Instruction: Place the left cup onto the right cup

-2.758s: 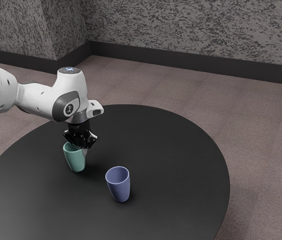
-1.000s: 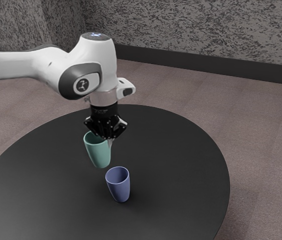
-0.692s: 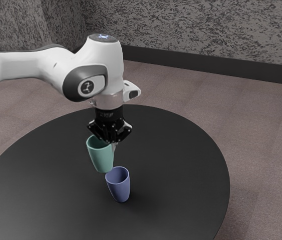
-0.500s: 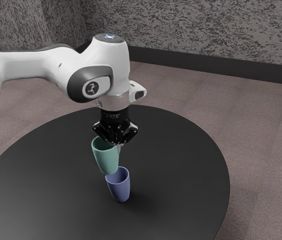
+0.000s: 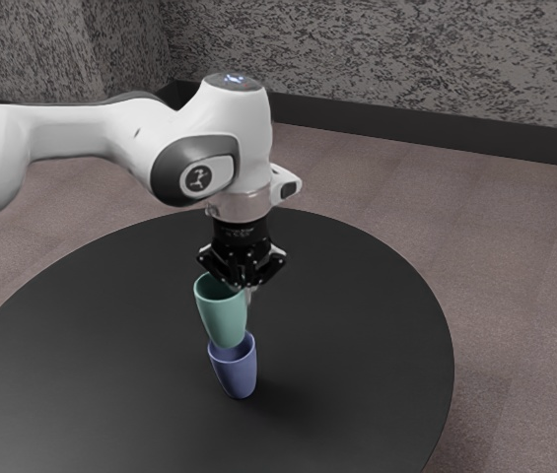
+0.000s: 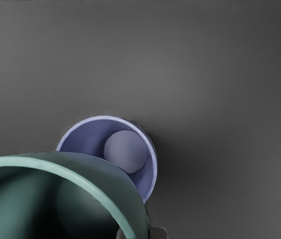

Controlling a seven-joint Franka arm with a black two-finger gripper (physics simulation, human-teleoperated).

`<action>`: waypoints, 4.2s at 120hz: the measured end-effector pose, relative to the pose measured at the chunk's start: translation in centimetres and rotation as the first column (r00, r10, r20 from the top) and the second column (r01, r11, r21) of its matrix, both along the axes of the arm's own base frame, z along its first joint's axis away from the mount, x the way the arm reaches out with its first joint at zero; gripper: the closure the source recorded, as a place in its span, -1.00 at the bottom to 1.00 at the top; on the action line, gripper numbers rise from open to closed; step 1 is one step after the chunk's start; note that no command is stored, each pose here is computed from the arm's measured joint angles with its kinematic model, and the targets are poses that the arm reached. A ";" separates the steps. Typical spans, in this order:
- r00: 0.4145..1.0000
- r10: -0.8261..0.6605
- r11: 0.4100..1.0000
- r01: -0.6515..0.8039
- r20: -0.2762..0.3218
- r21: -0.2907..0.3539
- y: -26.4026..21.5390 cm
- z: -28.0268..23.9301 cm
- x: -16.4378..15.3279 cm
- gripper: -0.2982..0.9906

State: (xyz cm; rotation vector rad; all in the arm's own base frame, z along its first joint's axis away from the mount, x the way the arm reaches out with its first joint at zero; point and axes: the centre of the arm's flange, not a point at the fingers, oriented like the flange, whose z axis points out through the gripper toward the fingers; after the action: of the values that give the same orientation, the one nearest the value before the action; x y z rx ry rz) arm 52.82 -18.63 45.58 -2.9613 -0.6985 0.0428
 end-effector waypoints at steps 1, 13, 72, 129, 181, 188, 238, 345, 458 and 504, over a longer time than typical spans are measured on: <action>1.000 0.003 1.000 -0.003 0.000 0.000 0.1 0.0 0.1 0.68; 0.999 0.042 0.999 -0.042 -0.001 -0.001 1.8 -0.2 0.9 0.68; 0.999 0.053 0.999 -0.053 -0.006 -0.009 1.8 -0.9 1.9 0.68; 0.998 0.056 0.998 -0.056 -0.007 -0.015 1.8 -1.9 2.4 0.68; 0.998 0.062 0.998 -0.062 -0.017 -0.022 1.6 -2.9 2.4 0.68; 0.998 0.062 0.998 -0.062 -0.017 -0.023 1.6 -3.0 2.4 0.68; 0.997 0.071 0.997 -0.072 -0.028 -0.029 1.6 -3.8 2.1 0.68; 0.998 0.066 0.997 -0.067 -0.014 -0.042 1.4 -4.9 2.4 -0.22; 0.994 0.034 0.998 -0.029 0.101 -0.051 1.9 2.3 1.5 -0.53; 0.982 -0.123 0.991 0.129 0.146 -0.027 2.8 6.2 2.3 -0.54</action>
State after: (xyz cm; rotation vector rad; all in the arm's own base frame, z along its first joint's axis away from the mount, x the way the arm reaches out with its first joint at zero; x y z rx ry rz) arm 55.12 -15.87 51.78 -3.0598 -0.5285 -0.1717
